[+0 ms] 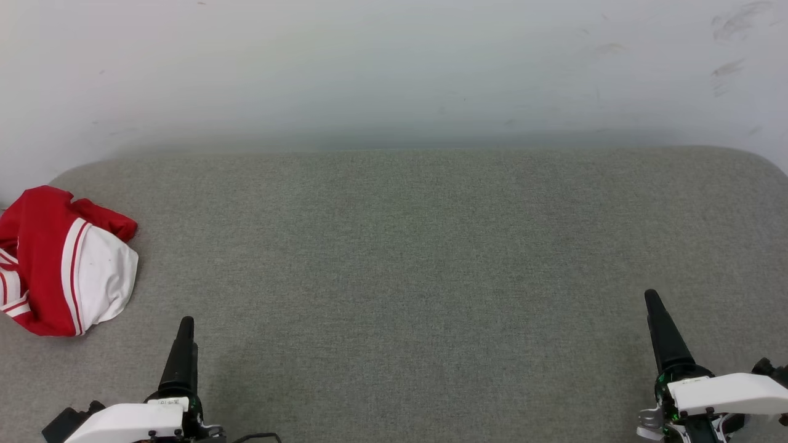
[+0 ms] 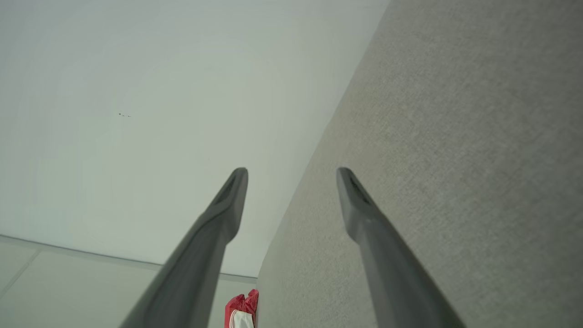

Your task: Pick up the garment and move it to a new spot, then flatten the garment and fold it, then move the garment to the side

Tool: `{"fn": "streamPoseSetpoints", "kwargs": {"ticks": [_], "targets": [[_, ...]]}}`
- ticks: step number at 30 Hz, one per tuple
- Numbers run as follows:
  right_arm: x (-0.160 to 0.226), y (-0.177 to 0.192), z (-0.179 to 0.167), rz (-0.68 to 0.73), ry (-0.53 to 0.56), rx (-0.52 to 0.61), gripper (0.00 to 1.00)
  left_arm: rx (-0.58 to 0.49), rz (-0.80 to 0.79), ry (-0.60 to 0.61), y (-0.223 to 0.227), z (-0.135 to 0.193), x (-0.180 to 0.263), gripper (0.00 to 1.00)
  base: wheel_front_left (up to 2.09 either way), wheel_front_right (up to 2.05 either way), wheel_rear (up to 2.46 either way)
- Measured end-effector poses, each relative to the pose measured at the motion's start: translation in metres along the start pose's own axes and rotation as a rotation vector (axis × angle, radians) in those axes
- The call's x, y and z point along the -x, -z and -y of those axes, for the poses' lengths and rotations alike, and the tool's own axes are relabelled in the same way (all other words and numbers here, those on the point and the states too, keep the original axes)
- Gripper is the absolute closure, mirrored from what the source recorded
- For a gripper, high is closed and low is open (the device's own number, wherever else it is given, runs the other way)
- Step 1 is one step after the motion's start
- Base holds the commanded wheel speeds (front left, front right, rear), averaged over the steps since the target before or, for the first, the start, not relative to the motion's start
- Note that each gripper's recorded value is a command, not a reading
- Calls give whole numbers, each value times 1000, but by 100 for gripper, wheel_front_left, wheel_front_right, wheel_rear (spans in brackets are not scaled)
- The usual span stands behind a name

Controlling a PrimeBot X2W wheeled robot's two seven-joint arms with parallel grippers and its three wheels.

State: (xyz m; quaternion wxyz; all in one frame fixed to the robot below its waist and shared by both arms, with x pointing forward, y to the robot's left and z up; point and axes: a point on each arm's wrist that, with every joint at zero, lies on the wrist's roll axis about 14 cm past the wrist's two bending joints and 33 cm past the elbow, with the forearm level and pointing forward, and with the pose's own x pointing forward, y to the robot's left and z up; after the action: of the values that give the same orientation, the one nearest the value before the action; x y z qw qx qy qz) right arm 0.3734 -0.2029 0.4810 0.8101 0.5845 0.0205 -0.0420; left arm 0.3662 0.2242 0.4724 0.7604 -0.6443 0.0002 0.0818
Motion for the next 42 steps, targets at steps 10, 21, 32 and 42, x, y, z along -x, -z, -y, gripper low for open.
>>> {"fn": "streamPoseSetpoints", "kwargs": {"ticks": [10, 21, 32, 42], "targets": [[-3, -4, -23, 22, -70, 294, 0, -192, 48, 96, -10, 31, -1, 0, 0, 0, 0], [-3, -2, -47, 48, -146, 555, 0, -440, 62, 202, -3, 63, 2, 0, 0, 0, 0], [-3, 4, -64, 71, -212, 789, 0, -738, 46, 281, 27, 87, 6, 0, 0, 0, 0], [-2, 10, -68, 80, -241, 955, 0, -929, 36, 316, 48, 93, 11, 0, 0, 0, 0]]}}
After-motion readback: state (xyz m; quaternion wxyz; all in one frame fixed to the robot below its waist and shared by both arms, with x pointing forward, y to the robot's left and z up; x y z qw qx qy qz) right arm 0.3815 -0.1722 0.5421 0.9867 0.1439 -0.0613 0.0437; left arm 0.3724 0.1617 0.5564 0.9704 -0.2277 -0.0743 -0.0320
